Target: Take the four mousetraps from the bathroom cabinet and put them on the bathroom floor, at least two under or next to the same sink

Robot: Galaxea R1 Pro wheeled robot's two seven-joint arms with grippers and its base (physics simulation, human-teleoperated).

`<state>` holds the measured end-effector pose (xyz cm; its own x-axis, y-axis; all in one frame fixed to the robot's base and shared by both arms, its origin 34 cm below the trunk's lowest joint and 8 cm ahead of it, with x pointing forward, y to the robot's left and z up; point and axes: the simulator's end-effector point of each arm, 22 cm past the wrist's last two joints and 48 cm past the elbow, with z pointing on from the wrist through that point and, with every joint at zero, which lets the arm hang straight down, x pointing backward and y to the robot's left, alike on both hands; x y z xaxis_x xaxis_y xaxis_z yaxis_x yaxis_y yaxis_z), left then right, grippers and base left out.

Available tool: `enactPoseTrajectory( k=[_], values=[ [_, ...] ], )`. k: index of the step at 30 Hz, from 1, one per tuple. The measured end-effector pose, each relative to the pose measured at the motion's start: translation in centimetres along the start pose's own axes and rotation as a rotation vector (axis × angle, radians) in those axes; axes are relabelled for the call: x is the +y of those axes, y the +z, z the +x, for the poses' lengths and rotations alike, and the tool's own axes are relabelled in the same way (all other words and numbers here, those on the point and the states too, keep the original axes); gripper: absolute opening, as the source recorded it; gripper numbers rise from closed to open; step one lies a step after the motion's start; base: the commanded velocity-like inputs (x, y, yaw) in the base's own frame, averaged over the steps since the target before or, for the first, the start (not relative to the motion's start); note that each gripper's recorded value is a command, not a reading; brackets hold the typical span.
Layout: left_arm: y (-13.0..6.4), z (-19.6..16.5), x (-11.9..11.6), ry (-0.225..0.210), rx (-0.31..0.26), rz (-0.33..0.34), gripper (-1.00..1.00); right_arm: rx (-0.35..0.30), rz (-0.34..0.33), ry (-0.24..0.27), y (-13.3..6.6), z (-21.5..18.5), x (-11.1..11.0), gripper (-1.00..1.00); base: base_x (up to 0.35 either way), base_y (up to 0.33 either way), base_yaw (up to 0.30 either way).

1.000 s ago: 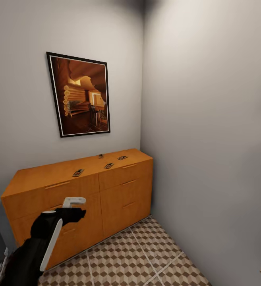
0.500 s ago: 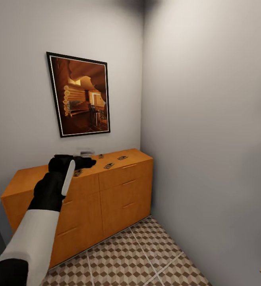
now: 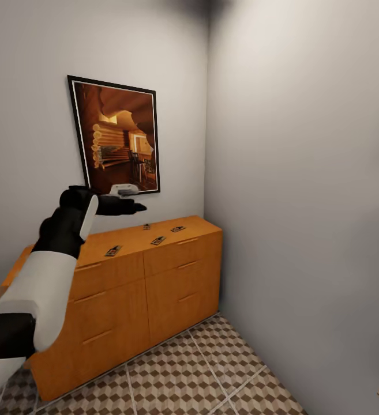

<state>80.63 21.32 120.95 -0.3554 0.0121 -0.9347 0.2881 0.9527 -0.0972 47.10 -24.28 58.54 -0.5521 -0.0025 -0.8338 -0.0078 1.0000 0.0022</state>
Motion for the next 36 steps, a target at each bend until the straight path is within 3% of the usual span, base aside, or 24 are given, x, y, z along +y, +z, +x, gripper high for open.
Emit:
enactPoseTrajectory(
  k=[2,3,8,13,21,29,36],
  values=[
    [-0.3,0.3,-0.3,0.011,0.012,0.055,1.0,0.0,0.0,0.0,0.0,0.0,0.0,1.0,0.0,0.0,0.0],
    [-0.6,1.1,-0.8,0.05,0.04,0.119,1.0,0.0,0.0,0.0,0.0,0.0,0.0,1.0,0.0,0.0,0.0],
    [-1.4,4.1,-0.9,0.165,0.137,0.2,1.0,0.001,0.0,0.0,0.0,0.0,0.0,1.0,0.0,0.0,0.0],
    [-2.7,6.4,0.2,0.221,0.209,0.259,1.0,0.001,0.0,0.0,0.0,0.0,0.0,1.0,0.0,0.0,0.0],
    [-4.2,6.8,3.2,0.244,0.226,0.227,1.0,0.002,0.0,0.0,0.0,0.1,0.0,1.0,0.0,0.0,0.0],
    [-5.4,5.3,3.2,0.297,0.192,0.206,1.0,0.002,0.0,0.0,0.0,0.1,0.0,1.0,0.0,0.0,0.0],
    [-6.0,4.8,3.9,0.317,0.182,0.185,1.0,0.001,0.0,0.0,0.0,0.0,0.0,1.0,0.0,0.0,0.0]
  ],
)
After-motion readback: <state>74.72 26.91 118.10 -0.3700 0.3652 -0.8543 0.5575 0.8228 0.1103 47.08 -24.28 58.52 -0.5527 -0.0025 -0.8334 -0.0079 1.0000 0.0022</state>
